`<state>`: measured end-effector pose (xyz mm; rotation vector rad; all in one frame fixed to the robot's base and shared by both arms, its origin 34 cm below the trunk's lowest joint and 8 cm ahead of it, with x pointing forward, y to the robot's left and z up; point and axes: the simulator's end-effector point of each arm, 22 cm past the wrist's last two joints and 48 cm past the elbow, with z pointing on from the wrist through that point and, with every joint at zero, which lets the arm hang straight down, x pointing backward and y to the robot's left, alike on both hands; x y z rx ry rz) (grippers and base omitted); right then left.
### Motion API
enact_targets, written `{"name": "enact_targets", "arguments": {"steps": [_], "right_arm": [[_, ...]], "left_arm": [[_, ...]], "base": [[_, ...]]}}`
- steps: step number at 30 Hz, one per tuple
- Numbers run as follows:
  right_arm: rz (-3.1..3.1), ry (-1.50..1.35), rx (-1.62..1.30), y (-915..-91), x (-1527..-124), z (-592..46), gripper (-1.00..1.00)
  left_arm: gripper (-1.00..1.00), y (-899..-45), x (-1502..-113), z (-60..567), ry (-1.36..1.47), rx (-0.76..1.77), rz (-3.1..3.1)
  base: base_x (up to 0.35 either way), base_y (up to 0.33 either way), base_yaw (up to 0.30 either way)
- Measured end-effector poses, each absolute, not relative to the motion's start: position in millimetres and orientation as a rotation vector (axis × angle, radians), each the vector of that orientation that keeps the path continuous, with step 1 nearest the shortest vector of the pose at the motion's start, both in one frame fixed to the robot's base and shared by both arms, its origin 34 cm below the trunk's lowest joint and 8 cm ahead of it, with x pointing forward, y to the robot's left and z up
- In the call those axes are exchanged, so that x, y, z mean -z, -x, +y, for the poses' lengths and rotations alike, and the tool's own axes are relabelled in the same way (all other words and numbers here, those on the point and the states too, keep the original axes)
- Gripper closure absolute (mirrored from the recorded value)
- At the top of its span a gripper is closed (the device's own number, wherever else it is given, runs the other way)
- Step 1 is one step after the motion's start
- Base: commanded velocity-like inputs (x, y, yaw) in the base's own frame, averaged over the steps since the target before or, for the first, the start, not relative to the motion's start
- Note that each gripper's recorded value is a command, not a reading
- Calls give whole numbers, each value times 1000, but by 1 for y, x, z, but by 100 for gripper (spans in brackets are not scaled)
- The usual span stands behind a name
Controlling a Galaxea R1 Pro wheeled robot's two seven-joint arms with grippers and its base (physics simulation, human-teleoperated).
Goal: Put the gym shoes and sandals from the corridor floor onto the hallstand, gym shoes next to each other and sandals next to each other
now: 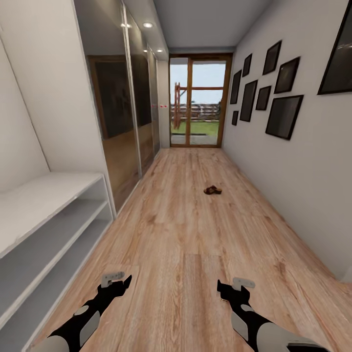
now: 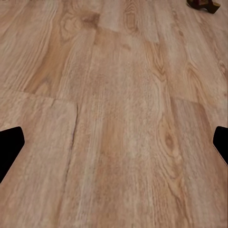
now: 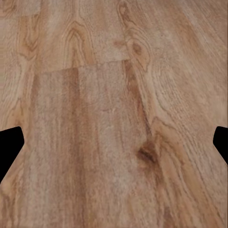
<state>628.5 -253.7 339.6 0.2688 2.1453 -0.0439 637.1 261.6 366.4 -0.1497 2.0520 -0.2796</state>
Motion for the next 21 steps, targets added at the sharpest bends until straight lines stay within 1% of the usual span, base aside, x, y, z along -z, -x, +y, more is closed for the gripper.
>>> {"name": "enact_targets", "arguments": {"steps": [21], "right_arm": [[2144, -269, 43, -629, -340, -254, -100]], "left_arm": [[-100, -637, -367, 262, 150, 280, 2052]], "base": [[341, -162, 0]]}}
